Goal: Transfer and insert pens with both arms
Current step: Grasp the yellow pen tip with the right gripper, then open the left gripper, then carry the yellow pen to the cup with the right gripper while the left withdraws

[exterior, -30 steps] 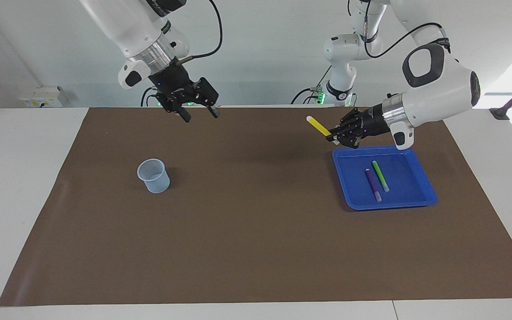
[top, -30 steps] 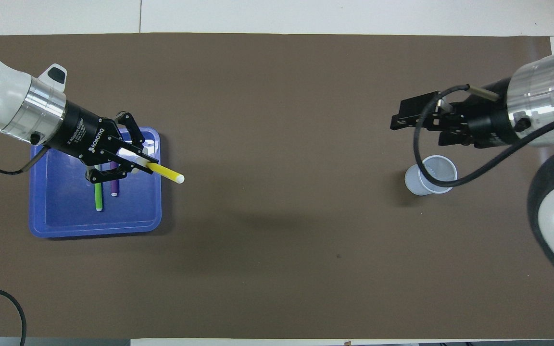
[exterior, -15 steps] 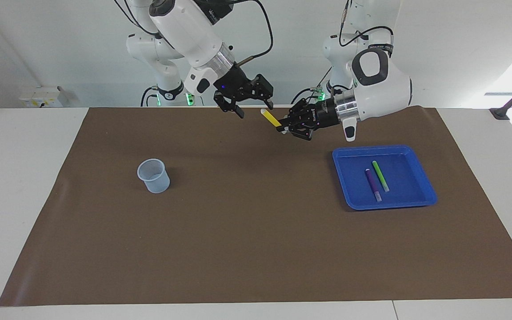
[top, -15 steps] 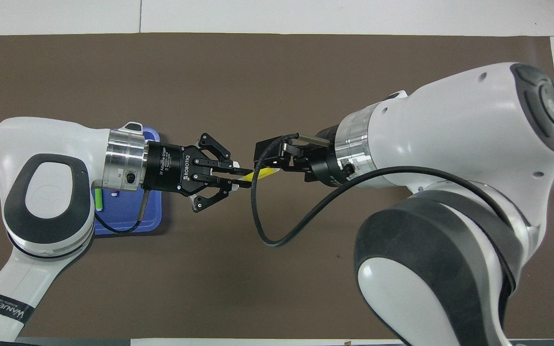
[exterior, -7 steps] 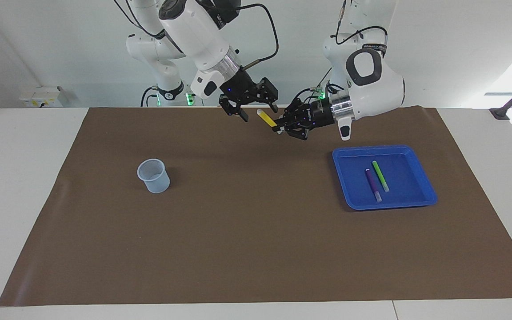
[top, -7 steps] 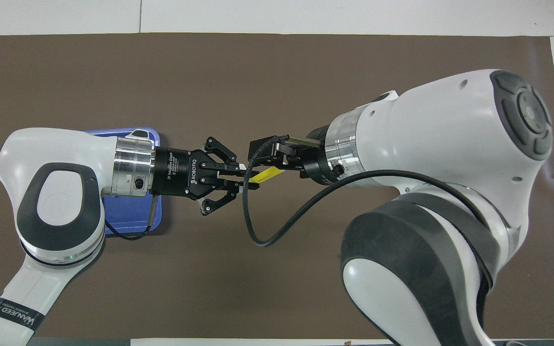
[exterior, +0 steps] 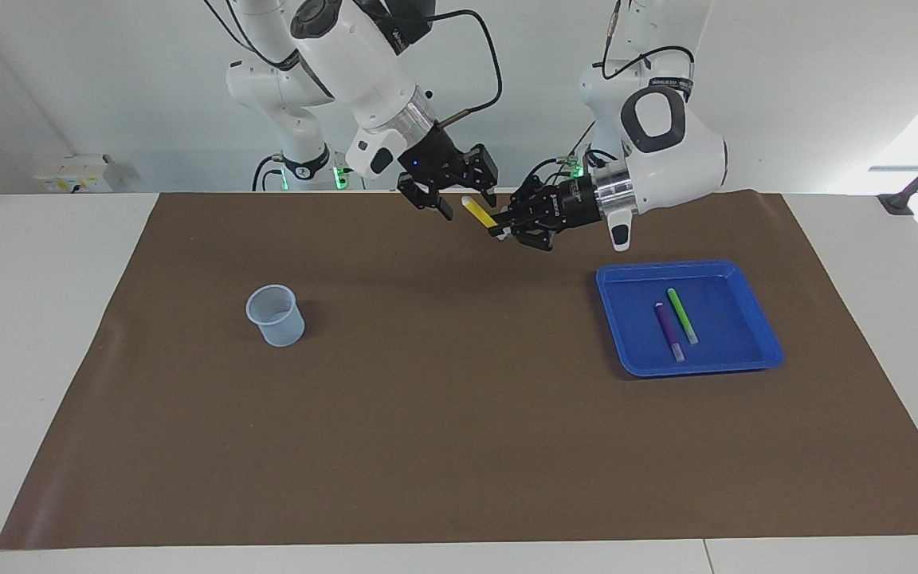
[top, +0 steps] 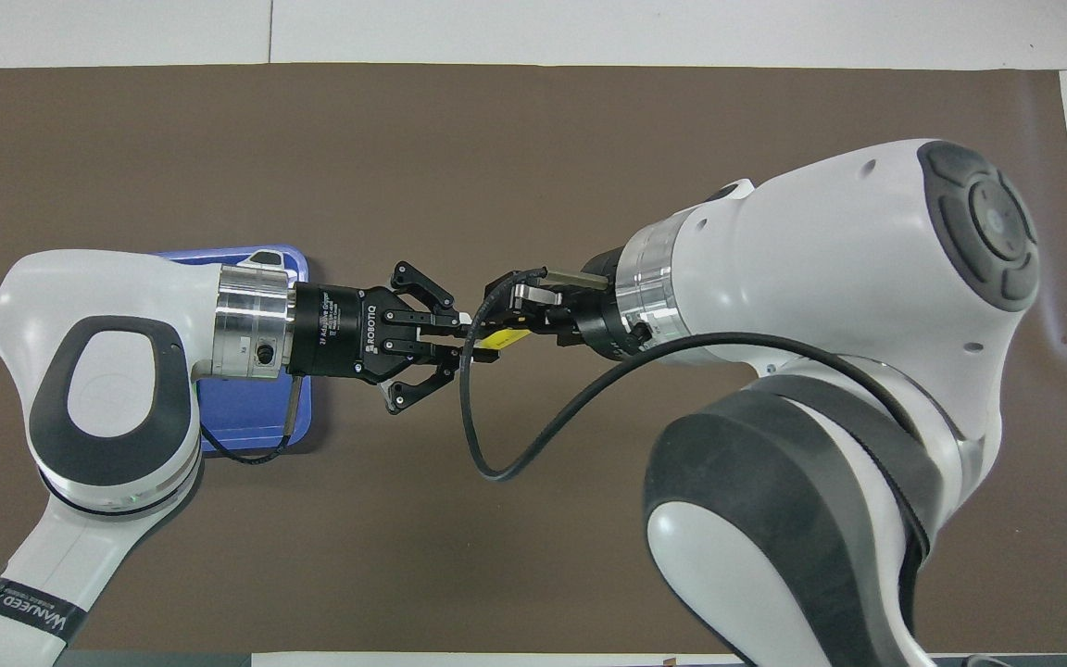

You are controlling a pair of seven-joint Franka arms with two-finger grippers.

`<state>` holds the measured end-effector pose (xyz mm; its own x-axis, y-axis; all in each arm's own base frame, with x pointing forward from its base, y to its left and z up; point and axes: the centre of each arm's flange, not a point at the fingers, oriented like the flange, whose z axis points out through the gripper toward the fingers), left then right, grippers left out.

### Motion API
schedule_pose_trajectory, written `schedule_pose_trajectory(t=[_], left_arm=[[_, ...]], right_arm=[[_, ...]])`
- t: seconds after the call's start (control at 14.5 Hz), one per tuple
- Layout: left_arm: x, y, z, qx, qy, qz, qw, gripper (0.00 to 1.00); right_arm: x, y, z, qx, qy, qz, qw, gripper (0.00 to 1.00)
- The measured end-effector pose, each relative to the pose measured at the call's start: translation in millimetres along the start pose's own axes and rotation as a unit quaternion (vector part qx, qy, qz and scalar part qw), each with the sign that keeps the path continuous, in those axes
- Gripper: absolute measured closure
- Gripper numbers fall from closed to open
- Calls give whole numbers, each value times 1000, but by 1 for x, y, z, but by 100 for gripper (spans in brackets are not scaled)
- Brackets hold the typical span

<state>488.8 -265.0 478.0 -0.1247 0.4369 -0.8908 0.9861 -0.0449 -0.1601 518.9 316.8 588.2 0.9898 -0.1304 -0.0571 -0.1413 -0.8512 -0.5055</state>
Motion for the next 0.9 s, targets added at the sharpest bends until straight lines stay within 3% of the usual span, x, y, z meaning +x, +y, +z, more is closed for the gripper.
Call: schedule_pose_trajectory(t=[0.28, 0.34, 0.76, 0.83, 0.9], left_arm=[[0, 0, 0, 0, -1, -1, 1000, 83], [0, 0, 0, 0, -1, -1, 1000, 83], [1, 0, 1, -1, -1, -1, 1000, 83], [0, 0, 1, -1, -1, -1, 1000, 78], [0, 0, -1, -3, -1, -1, 1000, 66]], right_arm=[[-3, -3, 1, 0, -1, -3, 1000, 78], [-3, -3, 2, -1, 0, -4, 1000, 82], [-4, -5, 2, -6, 3, -10, 1000, 82], [-3, -4, 1, -9, 5, -10, 1000, 82], [0, 0, 0, -13, 9, -9, 1000, 82]])
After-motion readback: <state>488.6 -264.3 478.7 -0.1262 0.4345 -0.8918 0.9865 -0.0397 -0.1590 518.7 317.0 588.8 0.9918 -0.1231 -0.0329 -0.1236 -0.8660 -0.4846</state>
